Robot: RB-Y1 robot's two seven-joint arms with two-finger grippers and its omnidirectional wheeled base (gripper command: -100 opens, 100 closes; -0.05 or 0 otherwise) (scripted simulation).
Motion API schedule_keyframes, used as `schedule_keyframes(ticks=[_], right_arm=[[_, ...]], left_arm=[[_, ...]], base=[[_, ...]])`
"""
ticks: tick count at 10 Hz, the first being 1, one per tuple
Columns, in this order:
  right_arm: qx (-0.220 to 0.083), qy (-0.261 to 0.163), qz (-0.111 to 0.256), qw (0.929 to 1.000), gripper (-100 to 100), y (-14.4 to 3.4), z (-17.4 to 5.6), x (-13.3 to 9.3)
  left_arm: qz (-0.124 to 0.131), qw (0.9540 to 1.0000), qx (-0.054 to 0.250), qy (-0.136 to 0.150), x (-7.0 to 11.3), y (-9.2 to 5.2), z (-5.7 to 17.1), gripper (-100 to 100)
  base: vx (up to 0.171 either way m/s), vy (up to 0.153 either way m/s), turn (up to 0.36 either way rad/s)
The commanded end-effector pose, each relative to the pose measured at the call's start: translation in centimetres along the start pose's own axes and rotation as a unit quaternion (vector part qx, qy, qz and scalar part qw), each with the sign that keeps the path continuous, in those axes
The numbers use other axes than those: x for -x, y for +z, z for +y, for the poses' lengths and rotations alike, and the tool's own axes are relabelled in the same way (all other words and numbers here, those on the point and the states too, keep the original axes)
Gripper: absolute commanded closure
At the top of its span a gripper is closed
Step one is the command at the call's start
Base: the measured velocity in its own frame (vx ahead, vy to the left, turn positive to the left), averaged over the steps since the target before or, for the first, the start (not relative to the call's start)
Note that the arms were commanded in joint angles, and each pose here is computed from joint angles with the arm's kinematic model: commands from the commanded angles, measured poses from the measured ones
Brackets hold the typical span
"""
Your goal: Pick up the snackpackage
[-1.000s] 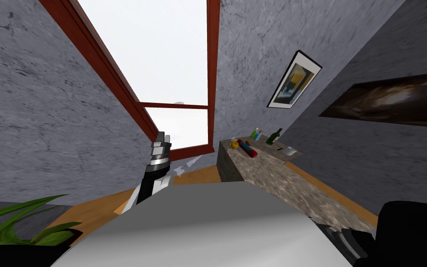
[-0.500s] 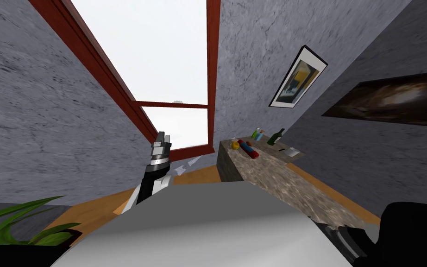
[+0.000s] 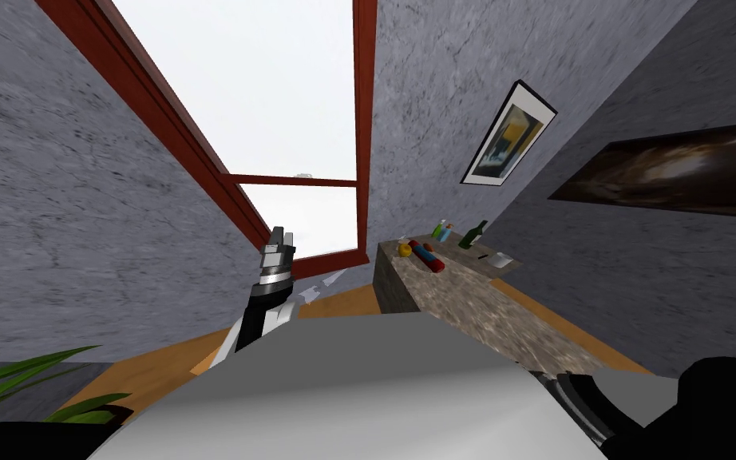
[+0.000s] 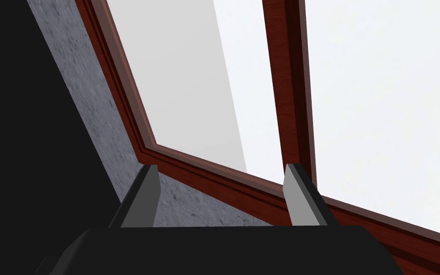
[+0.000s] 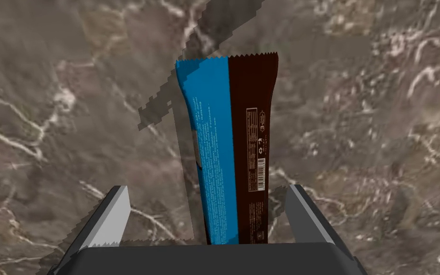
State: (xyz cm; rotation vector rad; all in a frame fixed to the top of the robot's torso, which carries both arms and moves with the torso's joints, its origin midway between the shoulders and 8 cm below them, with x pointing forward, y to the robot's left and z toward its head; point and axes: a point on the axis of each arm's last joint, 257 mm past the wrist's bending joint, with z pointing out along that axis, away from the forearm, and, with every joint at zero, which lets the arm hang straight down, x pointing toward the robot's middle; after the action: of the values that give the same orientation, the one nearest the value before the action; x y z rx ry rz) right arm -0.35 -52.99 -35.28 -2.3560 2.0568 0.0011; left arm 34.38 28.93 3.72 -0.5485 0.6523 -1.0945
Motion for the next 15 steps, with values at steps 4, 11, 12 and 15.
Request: schedule_keyframes(ticks=[4,11,12,15], right_arm=[[0.000,-0.012,0.003,0.9999,-100,0.8,-1.2,0.0],[0.000,-0.011,0.003,0.9999,100,0.8,-1.1,0.0],[0.000,-0.011,0.003,0.9999,0,0.8,-1.1,0.0],[0.000,0.001,0.001,1.0000,100,-0.1,0.2,0.0]], left_arm=[[0.000,1.0000,0.000,0.000,0.0,0.0,0.0,0],[0.000,1.0000,0.000,0.000,0.0,0.0,0.0,0],[0.000,1.0000,0.000,0.000,0.0,0.0,0.0,0],[0.000,1.0000,0.000,0.000,0.0,0.0,0.0,0]], base=[[0.005,0.008,-0.030],[-0.001,0.000,0.003],[0.000,0.000,0.000],[-0.014,-0.014,0.034]])
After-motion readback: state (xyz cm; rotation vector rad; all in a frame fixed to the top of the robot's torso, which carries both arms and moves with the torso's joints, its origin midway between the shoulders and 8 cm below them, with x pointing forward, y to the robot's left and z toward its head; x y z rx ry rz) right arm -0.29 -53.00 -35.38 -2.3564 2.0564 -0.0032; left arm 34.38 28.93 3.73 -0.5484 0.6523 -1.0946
